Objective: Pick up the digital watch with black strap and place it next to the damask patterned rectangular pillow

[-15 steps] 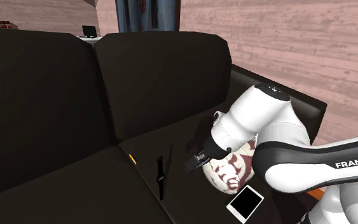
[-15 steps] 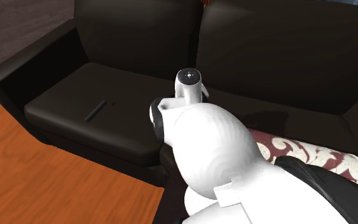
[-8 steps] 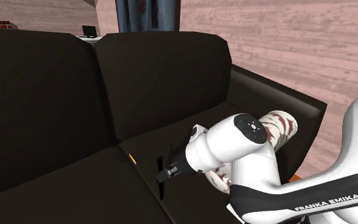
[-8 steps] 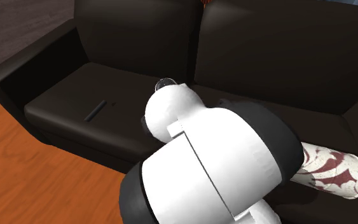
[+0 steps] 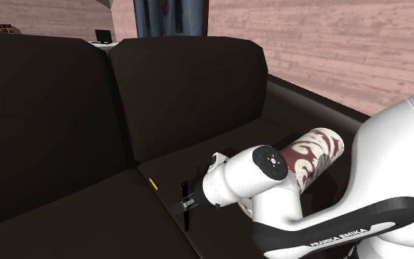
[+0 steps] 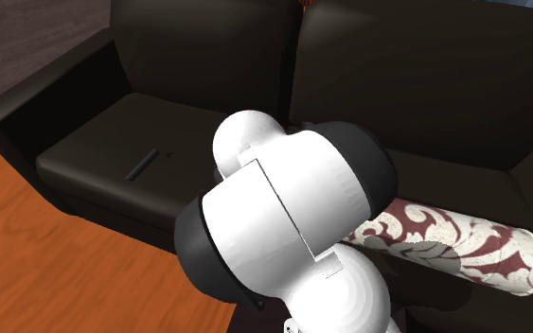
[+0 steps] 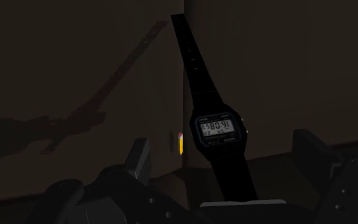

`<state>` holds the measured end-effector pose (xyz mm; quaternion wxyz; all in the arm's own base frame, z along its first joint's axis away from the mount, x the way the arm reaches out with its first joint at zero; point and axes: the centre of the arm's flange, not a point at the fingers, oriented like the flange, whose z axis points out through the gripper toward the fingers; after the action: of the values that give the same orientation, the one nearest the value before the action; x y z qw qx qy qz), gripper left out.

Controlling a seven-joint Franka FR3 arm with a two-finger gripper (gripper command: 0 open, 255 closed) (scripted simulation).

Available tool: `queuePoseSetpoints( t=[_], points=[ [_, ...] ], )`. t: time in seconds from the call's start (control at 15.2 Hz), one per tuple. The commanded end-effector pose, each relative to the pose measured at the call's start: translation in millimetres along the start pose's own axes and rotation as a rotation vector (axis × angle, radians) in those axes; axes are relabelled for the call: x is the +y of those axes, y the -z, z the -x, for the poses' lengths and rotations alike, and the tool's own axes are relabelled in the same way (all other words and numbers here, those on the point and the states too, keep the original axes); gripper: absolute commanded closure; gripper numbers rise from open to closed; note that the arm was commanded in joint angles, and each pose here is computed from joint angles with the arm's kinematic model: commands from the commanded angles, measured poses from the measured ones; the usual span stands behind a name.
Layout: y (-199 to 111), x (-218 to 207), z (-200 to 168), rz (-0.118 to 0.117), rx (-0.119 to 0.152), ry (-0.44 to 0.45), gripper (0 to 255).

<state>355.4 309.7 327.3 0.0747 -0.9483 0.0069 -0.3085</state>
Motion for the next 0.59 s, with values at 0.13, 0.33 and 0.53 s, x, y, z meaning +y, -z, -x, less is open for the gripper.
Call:
queuePoseSetpoints(
  t=[0.13,0.33,0.53],
  points=[
    [-4.4,-0.5,-0.3,-0.001,0.000,-0.001,0],
    [-4.4,-0.5,-0.3,-0.001,0.000,-0.001,0],
    [-4.3,-0.5,-0.3,-0.001,0.000,-0.001,255]
  ],
)
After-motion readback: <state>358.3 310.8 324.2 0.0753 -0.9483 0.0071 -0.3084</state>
